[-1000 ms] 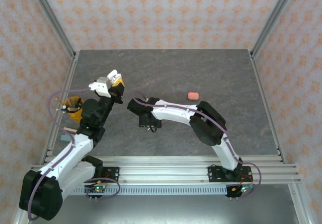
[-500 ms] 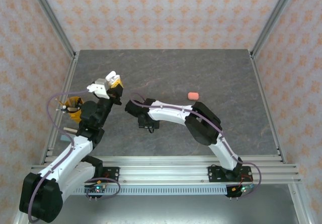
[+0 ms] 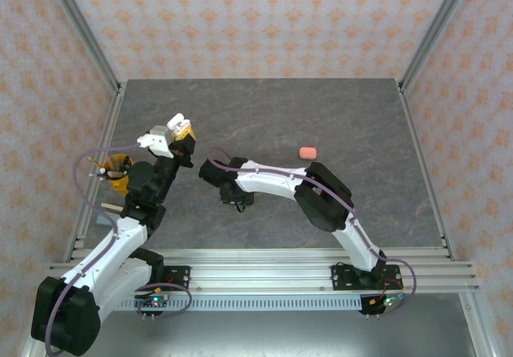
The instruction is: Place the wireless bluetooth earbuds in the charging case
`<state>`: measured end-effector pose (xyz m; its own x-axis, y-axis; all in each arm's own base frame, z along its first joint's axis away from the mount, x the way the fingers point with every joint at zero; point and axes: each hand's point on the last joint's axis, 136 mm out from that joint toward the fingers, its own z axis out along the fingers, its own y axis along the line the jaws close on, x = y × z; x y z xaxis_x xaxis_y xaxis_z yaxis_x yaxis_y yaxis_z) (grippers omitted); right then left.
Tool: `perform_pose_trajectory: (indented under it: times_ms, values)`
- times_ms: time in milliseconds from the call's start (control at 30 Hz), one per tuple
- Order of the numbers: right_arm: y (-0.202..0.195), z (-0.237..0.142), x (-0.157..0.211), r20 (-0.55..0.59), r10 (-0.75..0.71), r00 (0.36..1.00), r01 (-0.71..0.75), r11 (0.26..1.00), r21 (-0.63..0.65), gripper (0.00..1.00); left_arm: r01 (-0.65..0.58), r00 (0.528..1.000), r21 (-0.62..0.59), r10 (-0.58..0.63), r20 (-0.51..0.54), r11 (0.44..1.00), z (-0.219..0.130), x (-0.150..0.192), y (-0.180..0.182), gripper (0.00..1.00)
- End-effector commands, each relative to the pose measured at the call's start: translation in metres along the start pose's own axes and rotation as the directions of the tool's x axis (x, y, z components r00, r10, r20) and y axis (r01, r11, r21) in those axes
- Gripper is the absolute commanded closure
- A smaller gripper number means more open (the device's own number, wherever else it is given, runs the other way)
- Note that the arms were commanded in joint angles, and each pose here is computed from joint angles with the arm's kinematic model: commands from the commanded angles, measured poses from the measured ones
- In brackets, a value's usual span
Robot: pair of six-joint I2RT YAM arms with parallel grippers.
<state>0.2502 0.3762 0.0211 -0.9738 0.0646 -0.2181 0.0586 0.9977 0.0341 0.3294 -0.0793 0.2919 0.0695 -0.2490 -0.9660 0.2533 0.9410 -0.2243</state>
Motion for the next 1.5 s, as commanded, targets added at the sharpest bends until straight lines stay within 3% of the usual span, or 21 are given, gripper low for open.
perform_pose_trajectory:
  times_ms: [0, 567, 1033, 1233, 1467]
  values:
    - [-0.013, 0.005, 0.01, -0.015, -0.004, 1.0, 0.005, 0.997, 0.071, 0.58, 0.007, 0.998, 0.015, -0.007, 0.054, 1.0, -0.003, -0.014, -0.002, 1.0]
    - [-0.017, 0.001, 0.014, -0.006, 0.007, 1.0, -0.007, 0.998, 0.06, 0.71, 0.01, 0.999, 0.02, -0.011, 0.049, 1.0, -0.001, -0.015, -0.003, 1.0]
    - [-0.051, -0.04, -0.015, 0.172, 0.007, 0.985, -0.013, 0.999, 0.038, 0.73, 0.015, 1.0, 0.065, -0.016, 0.01, 0.998, 0.001, -0.009, -0.012, 1.0]
    - [-0.079, -0.069, -0.046, 0.273, 0.044, 0.961, -0.037, 0.999, -0.03, 0.73, 0.016, 0.999, 0.154, -0.01, -0.041, 0.988, 0.001, 0.0, -0.027, 1.0]
    - [-0.108, -0.141, -0.098, 0.427, 0.092, 0.9, -0.026, 0.987, -0.157, 0.74, 0.065, 0.991, 0.321, -0.024, -0.13, 0.945, 0.003, 0.018, -0.059, 1.0]
